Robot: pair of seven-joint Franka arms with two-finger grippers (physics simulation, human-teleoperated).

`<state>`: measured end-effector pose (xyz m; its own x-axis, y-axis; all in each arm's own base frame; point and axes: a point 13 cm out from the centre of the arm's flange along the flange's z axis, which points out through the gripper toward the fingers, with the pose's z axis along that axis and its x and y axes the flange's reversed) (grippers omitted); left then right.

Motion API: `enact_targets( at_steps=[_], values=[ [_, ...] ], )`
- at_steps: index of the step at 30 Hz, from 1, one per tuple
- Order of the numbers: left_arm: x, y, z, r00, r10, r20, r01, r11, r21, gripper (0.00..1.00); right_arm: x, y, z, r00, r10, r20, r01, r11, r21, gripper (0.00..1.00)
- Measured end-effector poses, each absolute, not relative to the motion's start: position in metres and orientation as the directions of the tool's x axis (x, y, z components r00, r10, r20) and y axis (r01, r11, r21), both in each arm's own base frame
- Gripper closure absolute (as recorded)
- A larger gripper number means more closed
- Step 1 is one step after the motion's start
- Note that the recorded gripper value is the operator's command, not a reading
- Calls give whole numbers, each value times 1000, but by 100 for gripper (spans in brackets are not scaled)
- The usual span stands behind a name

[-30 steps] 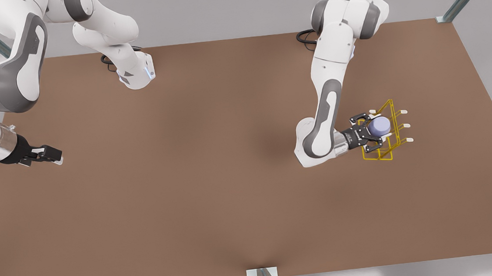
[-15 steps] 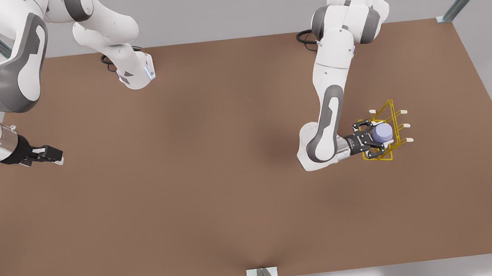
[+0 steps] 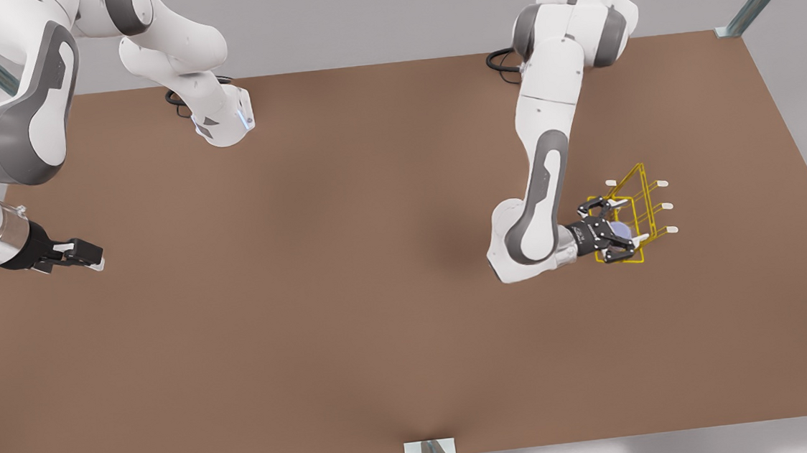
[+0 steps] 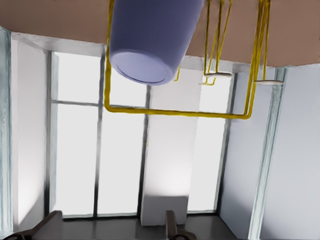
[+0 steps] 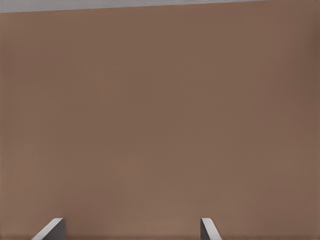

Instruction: Place the cup on the cup holder

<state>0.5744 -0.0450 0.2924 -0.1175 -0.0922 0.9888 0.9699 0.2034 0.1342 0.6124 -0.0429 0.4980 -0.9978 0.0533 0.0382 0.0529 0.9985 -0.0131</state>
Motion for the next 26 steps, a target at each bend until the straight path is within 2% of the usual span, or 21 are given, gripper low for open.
enact_targets(
  at_steps=[3,5,8,11,16,19,26],
  values=[
    [606,-78,332,-363,275,890,888,390,242,0,613,-43,498,-998,54,37,53,998,-13,0],
    [614,-96,342,-507,494,707,812,548,200,0,613,-44,499,-998,54,35,54,998,-13,0],
    [624,-113,397,-698,628,343,688,722,79,0,613,-46,499,-998,58,33,57,998,-13,0],
    [622,-120,452,-781,609,138,622,779,79,0,613,-45,499,-998,58,33,57,998,-12,0],
    [633,-113,484,-884,467,-7,462,877,135,0,613,-45,499,-998,58,33,57,998,-12,0],
    [638,-108,491,-931,360,-54,351,927,132,0,613,-45,499,-998,57,33,57,998,-12,0],
    [628,-109,503,-990,116,-76,111,992,63,0,613,-45,499,-998,57,31,57,998,-12,0]
  ],
)
